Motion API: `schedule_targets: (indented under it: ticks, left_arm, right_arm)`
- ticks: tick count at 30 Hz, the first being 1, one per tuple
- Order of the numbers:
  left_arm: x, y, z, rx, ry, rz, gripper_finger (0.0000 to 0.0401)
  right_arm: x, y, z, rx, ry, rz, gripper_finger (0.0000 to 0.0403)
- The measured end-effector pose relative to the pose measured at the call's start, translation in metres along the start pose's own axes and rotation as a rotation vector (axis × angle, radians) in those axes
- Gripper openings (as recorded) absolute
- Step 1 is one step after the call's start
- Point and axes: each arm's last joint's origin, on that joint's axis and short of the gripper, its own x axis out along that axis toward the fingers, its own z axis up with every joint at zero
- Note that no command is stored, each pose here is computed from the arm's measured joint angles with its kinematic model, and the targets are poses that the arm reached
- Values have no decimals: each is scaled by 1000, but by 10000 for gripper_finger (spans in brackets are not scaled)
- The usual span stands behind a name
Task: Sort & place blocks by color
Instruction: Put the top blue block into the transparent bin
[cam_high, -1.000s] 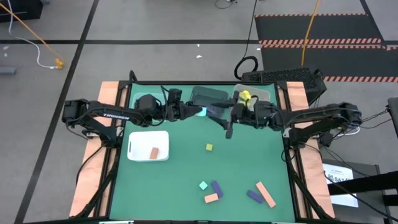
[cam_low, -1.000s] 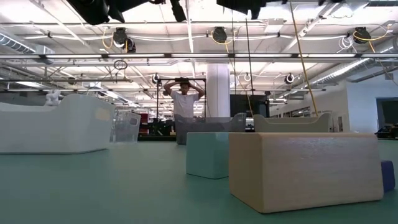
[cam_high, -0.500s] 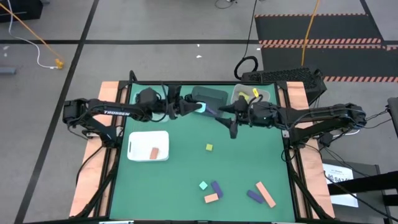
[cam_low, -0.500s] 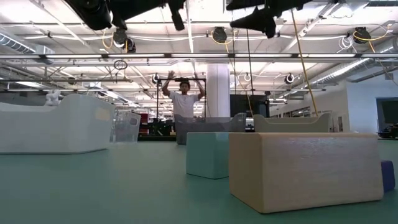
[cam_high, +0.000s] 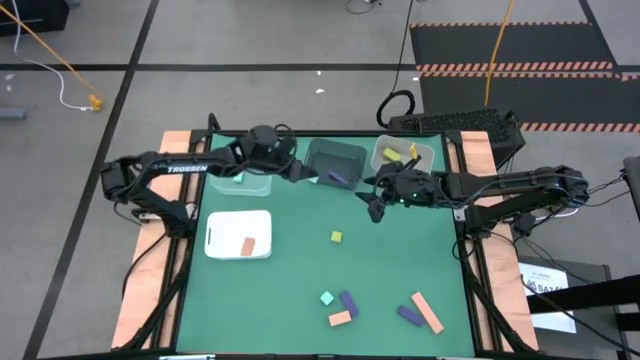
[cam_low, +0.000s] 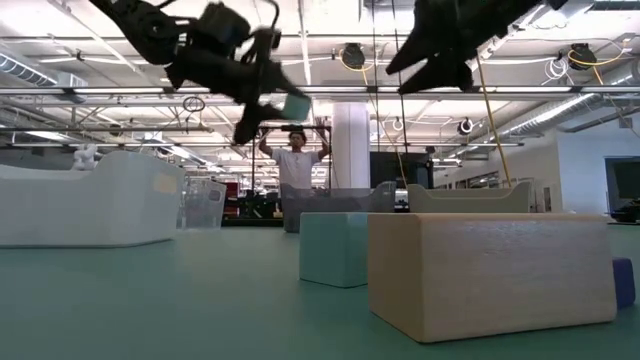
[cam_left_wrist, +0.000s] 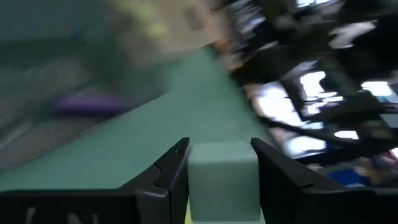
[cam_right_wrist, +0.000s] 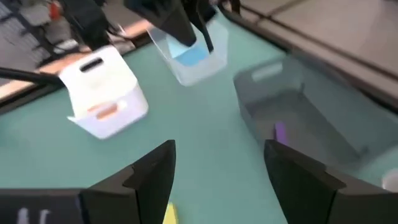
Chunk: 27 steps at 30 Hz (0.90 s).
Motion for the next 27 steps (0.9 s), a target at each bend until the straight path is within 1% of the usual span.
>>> schedule_targets:
  ticks: [2, 5, 9, 12, 13, 17, 19, 21, 24, 27]
  left_arm:
    - [-5, 13, 0, -30, 38, 78, 140]
    - [-19, 27, 1, -46, 81, 171, 140]
    - [-41, 39, 3, -53, 105, 283, 140]
    - [-61, 40, 4, -40, 100, 368, 140]
    - [-68, 41, 3, -41, 105, 412, 140]
    - [-93, 45, -10, -67, 163, 661, 140]
    - [-100, 48, -17, -91, 210, 778, 140]
    - [-104, 51, -23, -111, 253, 867, 140]
    - [-102, 56, -29, -122, 271, 908, 140]
    - [-102, 59, -32, -128, 268, 955, 140]
  right_arm:
    - [0, -3, -4, 24, 41, -34, 235]
    - [-1, -7, -11, 60, 95, -101, 235]
    - [-1, -10, -15, 91, 106, -156, 235]
    - [3, -12, -19, 108, 76, -141, 235]
    - [5, -12, -21, 124, 62, -131, 235]
    - [13, -17, -35, 198, 16, -106, 235]
    - [19, -20, -44, 221, -3, -98, 235]
    - [24, -23, -52, 236, -30, -86, 235]
    - [33, -28, -58, 266, -85, -69, 235]
    - [41, -33, -63, 274, -99, -74, 235]
